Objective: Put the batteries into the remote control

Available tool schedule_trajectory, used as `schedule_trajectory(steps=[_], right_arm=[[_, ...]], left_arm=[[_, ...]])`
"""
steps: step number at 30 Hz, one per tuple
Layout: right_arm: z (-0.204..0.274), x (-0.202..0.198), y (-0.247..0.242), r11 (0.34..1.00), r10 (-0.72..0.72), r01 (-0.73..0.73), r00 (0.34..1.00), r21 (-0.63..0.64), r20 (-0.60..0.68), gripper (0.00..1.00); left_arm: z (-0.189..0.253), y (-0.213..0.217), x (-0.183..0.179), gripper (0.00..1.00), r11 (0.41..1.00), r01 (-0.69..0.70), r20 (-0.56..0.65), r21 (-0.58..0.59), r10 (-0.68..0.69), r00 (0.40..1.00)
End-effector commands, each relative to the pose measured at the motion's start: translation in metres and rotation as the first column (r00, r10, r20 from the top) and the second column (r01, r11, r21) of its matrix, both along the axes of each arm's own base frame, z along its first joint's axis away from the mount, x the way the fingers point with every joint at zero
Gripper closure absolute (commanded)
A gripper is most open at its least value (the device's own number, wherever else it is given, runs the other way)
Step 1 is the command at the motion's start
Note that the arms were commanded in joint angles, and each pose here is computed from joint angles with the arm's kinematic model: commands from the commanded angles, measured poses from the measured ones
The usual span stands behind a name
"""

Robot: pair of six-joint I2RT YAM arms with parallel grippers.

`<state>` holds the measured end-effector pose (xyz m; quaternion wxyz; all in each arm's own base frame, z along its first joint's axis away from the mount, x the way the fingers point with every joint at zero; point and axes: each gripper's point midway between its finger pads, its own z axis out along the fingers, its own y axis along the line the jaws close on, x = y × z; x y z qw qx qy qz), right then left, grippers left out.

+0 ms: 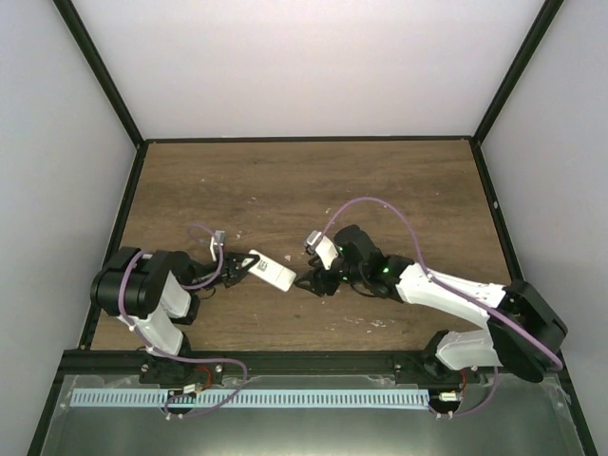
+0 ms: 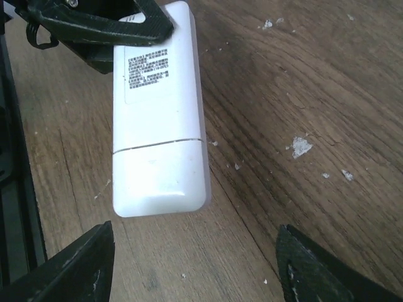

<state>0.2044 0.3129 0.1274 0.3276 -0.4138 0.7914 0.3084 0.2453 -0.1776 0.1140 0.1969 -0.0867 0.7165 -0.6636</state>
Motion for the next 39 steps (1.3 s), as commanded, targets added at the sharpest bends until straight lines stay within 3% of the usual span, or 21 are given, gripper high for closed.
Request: schedule_trajectory(steps=[1, 7, 15, 23, 30, 39], right_arm=[[0.010, -0.004, -0.004, 1.000, 0.015, -0.015, 1.000, 0.010, -0.022, 0.38], [-0.009, 0.001, -0.013, 0.997, -0.020, 0.018, 0.999, -0.070, -0.032, 0.39], [-0.007, 0.005, -0.001, 0.999, -0.008, 0.006, 0.999, -0.041, -0.039, 0.39], [-0.001, 0.015, 0.016, 0.999, 0.028, -0.029, 0.999, -0.038, -0.034, 0.40], [-0.004, 0.019, 0.025, 0.998, 0.049, -0.051, 0.998, -0.047, -0.046, 0.41], [-0.005, 0.022, 0.035, 0.997, 0.057, -0.059, 0.997, -0.046, -0.044, 0.42]], left_arm=[[0.025, -0.003, -0.008, 1.00, 0.997, 0.039, -0.004, -0.069, -0.040, 0.999], [0.036, -0.002, -0.011, 1.00, 0.995, 0.030, -0.016, -0.097, -0.032, 0.999], [0.034, -0.001, -0.009, 1.00, 0.997, 0.014, -0.017, -0.075, -0.016, 1.000], [0.021, -0.001, -0.008, 1.00, 1.000, 0.008, -0.025, 0.026, -0.007, 1.000], [0.025, 0.005, -0.005, 1.00, 0.976, -0.028, 0.038, 0.215, 0.020, 0.999], [0.022, -0.001, -0.010, 1.00, 0.976, 0.001, 0.020, 0.216, -0.006, 1.000]])
